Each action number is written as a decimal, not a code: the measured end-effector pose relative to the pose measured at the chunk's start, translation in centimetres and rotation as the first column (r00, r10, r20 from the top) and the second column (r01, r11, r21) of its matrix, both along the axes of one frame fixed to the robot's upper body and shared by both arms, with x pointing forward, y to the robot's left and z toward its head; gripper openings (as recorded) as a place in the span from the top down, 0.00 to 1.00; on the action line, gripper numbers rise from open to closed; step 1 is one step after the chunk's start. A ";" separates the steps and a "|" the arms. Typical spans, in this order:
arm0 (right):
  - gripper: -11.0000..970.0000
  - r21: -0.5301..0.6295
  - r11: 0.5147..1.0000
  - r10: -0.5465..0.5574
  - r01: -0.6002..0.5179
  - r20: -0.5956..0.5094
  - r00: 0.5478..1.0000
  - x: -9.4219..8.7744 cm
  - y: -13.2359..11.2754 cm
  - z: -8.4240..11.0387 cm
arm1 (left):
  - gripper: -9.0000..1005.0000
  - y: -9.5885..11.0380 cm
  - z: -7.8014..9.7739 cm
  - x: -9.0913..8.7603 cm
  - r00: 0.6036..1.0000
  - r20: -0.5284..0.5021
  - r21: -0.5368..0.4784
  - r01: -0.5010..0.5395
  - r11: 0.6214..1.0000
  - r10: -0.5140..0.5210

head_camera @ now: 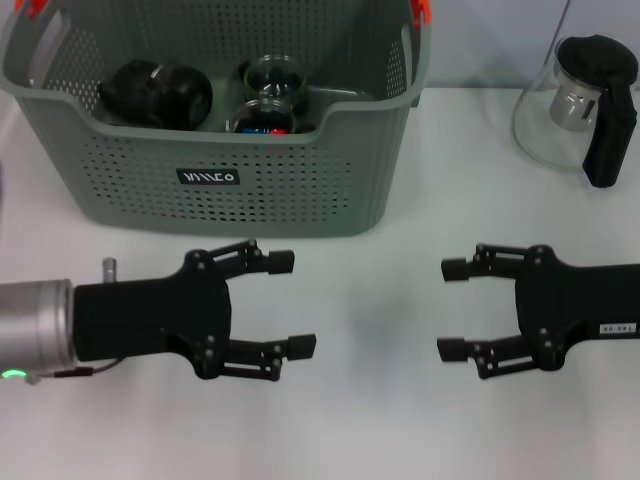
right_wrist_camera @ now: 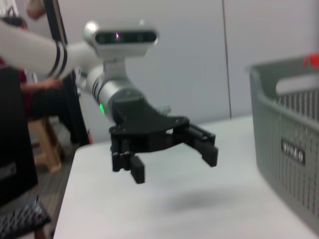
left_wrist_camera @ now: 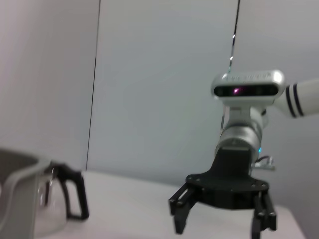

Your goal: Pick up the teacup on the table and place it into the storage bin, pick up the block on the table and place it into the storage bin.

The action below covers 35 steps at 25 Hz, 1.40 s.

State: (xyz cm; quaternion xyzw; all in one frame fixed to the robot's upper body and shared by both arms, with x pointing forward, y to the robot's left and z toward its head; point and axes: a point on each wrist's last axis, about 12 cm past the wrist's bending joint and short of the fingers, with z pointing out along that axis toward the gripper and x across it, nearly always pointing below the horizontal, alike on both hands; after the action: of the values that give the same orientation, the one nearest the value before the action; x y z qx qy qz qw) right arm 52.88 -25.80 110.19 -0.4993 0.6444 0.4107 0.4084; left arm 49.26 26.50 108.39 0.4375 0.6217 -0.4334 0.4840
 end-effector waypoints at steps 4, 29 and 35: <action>0.03 -0.085 0.996 0.008 -0.011 -0.034 0.999 0.7 0.1 -0.2 | 0.07 -0.7 -1.5 0.8 0.998 -0.049 0.078 -0.028 0.997 0.032; 0.03 -0.117 0.993 -0.010 0.006 -0.037 0.999 1.6 0.5 -0.1 | 0.07 -1.2 -1.5 1.7 0.998 -0.054 0.087 -0.025 0.996 0.030; 0.03 -0.117 0.993 -0.008 0.004 -0.032 0.999 1.8 0.6 0.1 | 0.07 -1.2 -1.4 1.8 0.998 -0.052 0.087 -0.028 0.996 0.033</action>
State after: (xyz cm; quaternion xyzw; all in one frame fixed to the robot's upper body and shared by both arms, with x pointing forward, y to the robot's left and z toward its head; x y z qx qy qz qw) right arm 54.63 -25.25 110.28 -0.5136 0.6755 0.3791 0.3691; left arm 51.02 25.31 106.95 0.4367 0.6590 -0.4105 0.4544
